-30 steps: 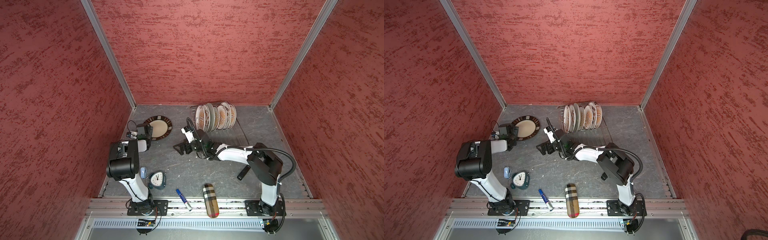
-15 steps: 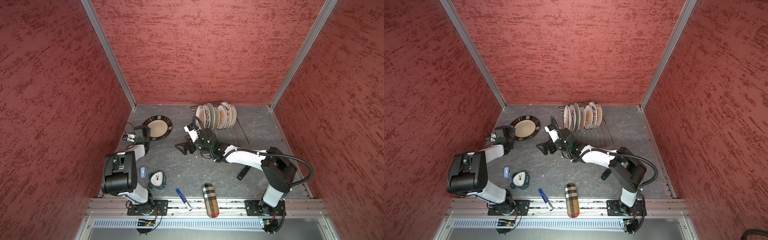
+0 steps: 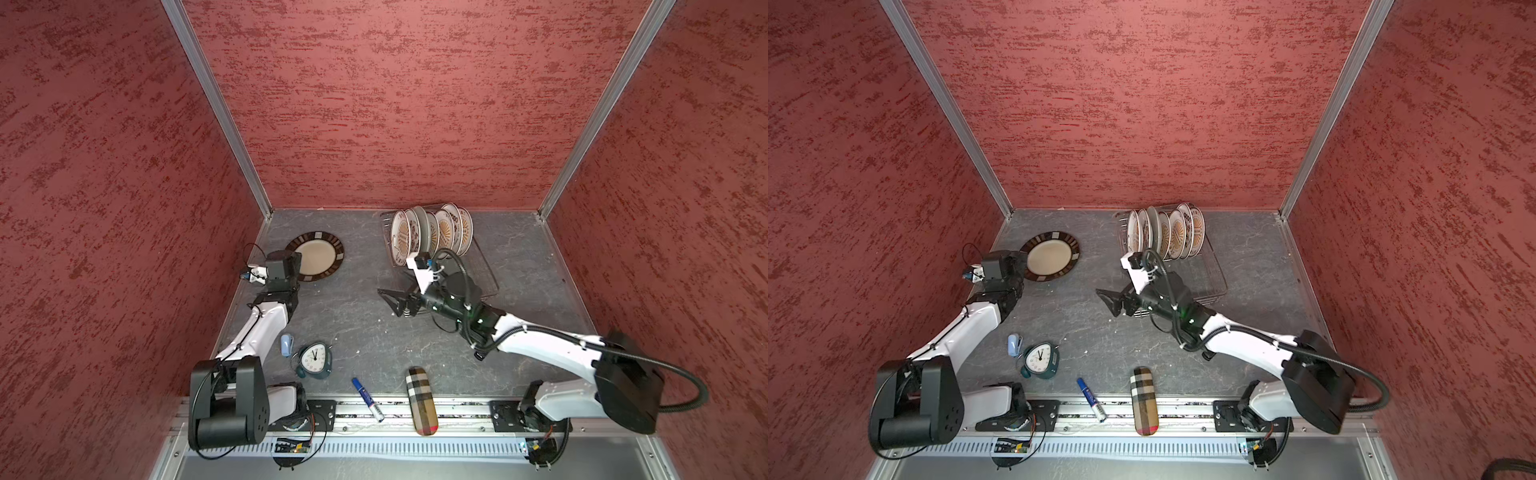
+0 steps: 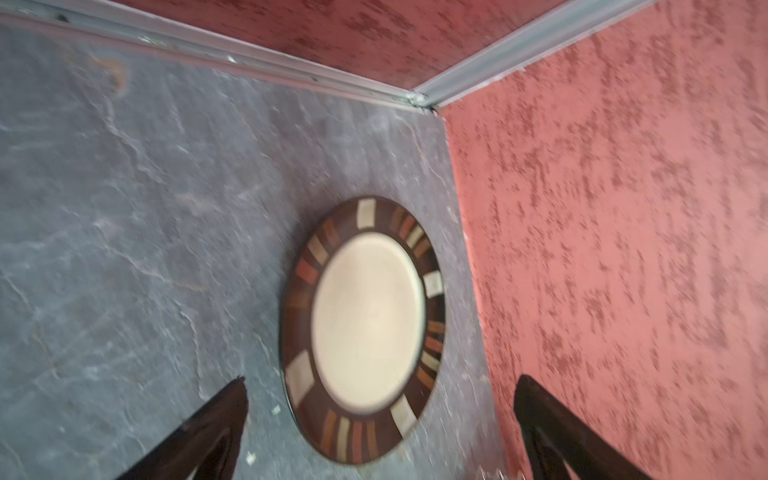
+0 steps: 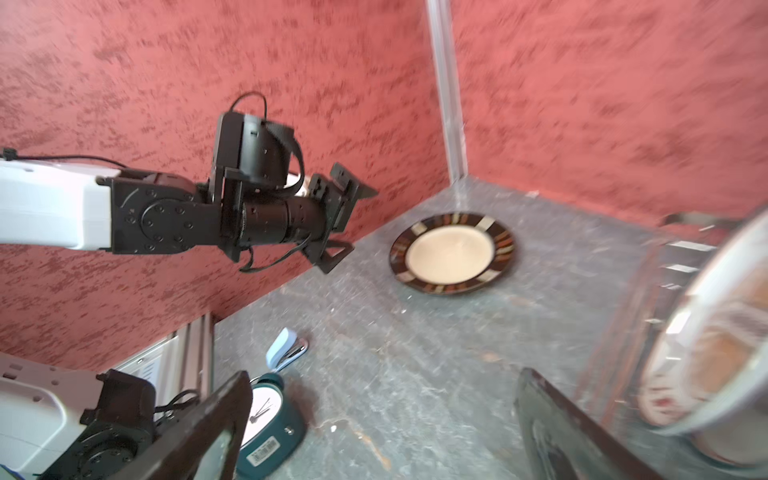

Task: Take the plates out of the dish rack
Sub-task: 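Reach the right gripper to the rack while the left gripper moves toward the rack front, then grip the top edge of the white line-patterned plate with the right gripper and lift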

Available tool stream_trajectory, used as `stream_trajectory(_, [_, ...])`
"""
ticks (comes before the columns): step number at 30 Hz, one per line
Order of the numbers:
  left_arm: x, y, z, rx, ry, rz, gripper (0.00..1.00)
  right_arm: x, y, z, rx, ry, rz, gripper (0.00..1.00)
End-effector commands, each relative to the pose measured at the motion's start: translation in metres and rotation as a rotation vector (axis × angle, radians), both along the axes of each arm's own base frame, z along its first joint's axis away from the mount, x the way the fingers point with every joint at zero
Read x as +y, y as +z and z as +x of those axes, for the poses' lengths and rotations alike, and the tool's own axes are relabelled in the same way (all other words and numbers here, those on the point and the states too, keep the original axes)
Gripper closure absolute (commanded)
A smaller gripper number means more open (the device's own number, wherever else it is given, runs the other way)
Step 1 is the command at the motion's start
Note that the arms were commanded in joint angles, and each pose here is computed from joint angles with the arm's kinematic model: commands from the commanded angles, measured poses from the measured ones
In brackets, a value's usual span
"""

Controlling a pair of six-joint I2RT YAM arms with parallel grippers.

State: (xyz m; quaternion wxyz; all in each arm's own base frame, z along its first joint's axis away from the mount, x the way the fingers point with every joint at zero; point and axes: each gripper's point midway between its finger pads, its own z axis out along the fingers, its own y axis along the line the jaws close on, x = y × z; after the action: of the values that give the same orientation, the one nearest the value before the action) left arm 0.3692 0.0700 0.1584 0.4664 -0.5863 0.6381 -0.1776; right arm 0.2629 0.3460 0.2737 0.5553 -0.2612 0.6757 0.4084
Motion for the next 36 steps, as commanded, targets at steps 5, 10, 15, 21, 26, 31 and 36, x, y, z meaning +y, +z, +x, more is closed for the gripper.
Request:
stream_trajectory(5, [-0.065, 0.047, -0.014, -0.206, -0.213, 0.142, 0.01, -0.076, 0.034, 0.059, -0.090, -0.481, -0.036, 0.01])
stream_trajectory(10, [-0.163, 0.095, -0.021, -0.416, -0.632, 0.219, 0.01, -0.099, 0.038, 0.091, -0.023, -0.552, -0.088, 0.01])
stream_trajectory(15, [-0.260, 0.129, -0.057, -0.677, -1.006, 0.229, 0.01, -0.101, 0.039, 0.120, 0.056, -0.519, -0.122, 0.02])
stream_trajectory(21, [-0.317, 0.124, -0.084, -0.750, -1.173, 0.218, 0.01, -0.101, 0.025, 0.158, 0.135, -0.548, -0.207, 0.11])
stream_trajectory(26, [-0.334, 0.105, -0.082, -0.733, -1.205, 0.177, 0.01, -0.105, 0.013, 0.183, 0.166, -0.572, -0.244, 0.35])
stream_trajectory(31, [-0.331, 0.094, -0.072, -0.718, -1.226, 0.114, 0.01, -0.105, -0.002, 0.208, 0.215, -0.628, -0.302, 0.36])
stream_trajectory(36, [-0.329, 0.090, -0.072, -0.702, -1.230, 0.122, 0.01, -0.117, -0.011, 0.225, 0.224, -0.735, -0.364, 0.42])
